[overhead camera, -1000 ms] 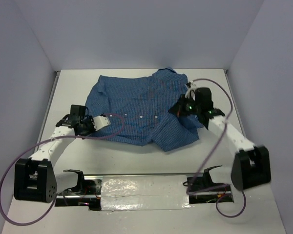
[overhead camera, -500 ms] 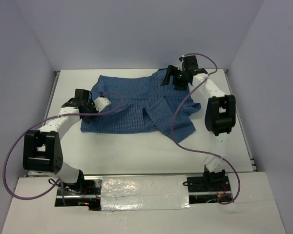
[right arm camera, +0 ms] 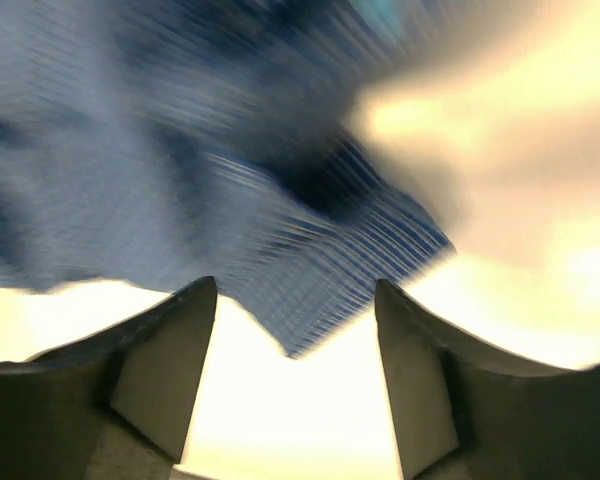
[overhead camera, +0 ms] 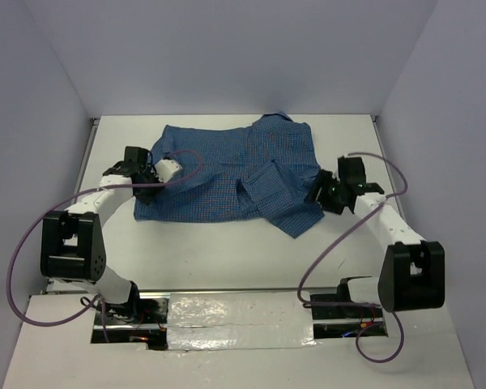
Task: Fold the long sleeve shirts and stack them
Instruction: Fold the shirt
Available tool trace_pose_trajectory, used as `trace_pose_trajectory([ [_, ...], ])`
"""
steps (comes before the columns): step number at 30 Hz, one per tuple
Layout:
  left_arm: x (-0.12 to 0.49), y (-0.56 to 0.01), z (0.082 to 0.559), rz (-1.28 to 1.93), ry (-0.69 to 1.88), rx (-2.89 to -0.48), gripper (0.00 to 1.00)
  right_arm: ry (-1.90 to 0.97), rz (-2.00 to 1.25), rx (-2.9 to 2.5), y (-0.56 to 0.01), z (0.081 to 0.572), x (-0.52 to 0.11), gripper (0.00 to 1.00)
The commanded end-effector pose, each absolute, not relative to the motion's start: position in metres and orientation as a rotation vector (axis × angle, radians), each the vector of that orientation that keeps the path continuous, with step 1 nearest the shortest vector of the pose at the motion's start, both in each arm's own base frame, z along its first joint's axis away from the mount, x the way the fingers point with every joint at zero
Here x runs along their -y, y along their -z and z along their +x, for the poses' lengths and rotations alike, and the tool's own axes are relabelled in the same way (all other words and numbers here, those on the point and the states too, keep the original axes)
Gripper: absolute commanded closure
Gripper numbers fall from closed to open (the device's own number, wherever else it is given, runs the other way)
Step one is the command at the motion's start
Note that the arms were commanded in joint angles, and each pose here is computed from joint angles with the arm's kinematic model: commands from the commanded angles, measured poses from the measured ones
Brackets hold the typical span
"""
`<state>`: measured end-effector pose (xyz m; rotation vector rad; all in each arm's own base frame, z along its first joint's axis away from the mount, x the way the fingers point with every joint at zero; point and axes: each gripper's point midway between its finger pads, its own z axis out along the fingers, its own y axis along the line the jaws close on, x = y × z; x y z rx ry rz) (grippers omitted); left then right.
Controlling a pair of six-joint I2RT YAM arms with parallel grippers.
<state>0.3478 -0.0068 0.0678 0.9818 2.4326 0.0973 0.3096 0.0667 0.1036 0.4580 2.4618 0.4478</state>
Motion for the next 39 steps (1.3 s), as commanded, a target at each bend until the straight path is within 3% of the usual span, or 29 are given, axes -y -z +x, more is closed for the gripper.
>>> trace_pose_trajectory([
  [1, 0.01, -0.085, 0.359, 0.923, -0.073, -2.406, 1.0, -0.473, 0.626, -2.484, -0.071, 0.307, -0.062, 0.26],
  [9, 0.011, -0.088, 0.353, 0.927, -0.078, -2.394, 1.0, -0.503, 0.731, -2.559, -0.022, 0.309, -0.065, 0.24],
  [11, 0.012, -0.091, 0.352, 0.93, -0.082, -2.38, 1.0, -0.519, 0.756, -2.559, -0.014, 0.308, -0.068, 0.28],
  [12, 0.012, -0.091, 0.351, 0.931, -0.082, -2.377, 1.0, -0.516, 0.754, -2.544, -0.015, 0.312, -0.067, 0.34],
  [13, 0.013, -0.092, 0.351, 0.937, -0.078, -2.37, 1.0, -0.531, 0.742, -2.533, -0.016, 0.313, -0.068, 0.55],
  [14, 0.013, -0.093, 0.351, 0.938, -0.078, -2.37, 1.0, -0.531, 0.746, -2.532, -0.017, 0.312, -0.068, 0.69],
  [15, 0.012, -0.093, 0.349, 0.946, -0.079, -2.37, 1.0, -0.53, 0.74, -2.527, -0.022, 0.312, -0.067, 0.99],
  [20, 0.006, -0.103, 0.339, 1.026, -0.123, -2.36, 1.0, -0.494, 0.633, -2.514, -0.064, 0.286, -0.062, 1.0],
  [25, 0.001, -0.123, 0.326, 1.06, -0.16, -2.343, 1.0, -0.435, 0.458, -2.235, -0.171, 0.267, -0.049, 1.0],
  [28, 0.002, -0.124, 0.31, 1.05, -0.136, -2.364, 1.0, -0.469, 0.458, -2.223, -0.187, 0.243, -0.052, 1.0],
  [33, -0.003, -0.115, 0.27, 1.029, -0.124, -2.448, 1.0, -0.628, 0.551, -2.376, -0.157, 0.197, -0.075, 1.0],
  [36, 0.002, -0.102, 0.268, 1.022, -0.082, -2.451, 1.0, -0.668, 0.55, -2.39, -0.146, 0.207, -0.081, 1.0],
  [39, 0.011, -0.086, 0.295, 1.018, -0.007, -2.476, 1.0, -0.729, 0.5, -2.334, -0.163, 0.271, -0.089, 1.0],
])
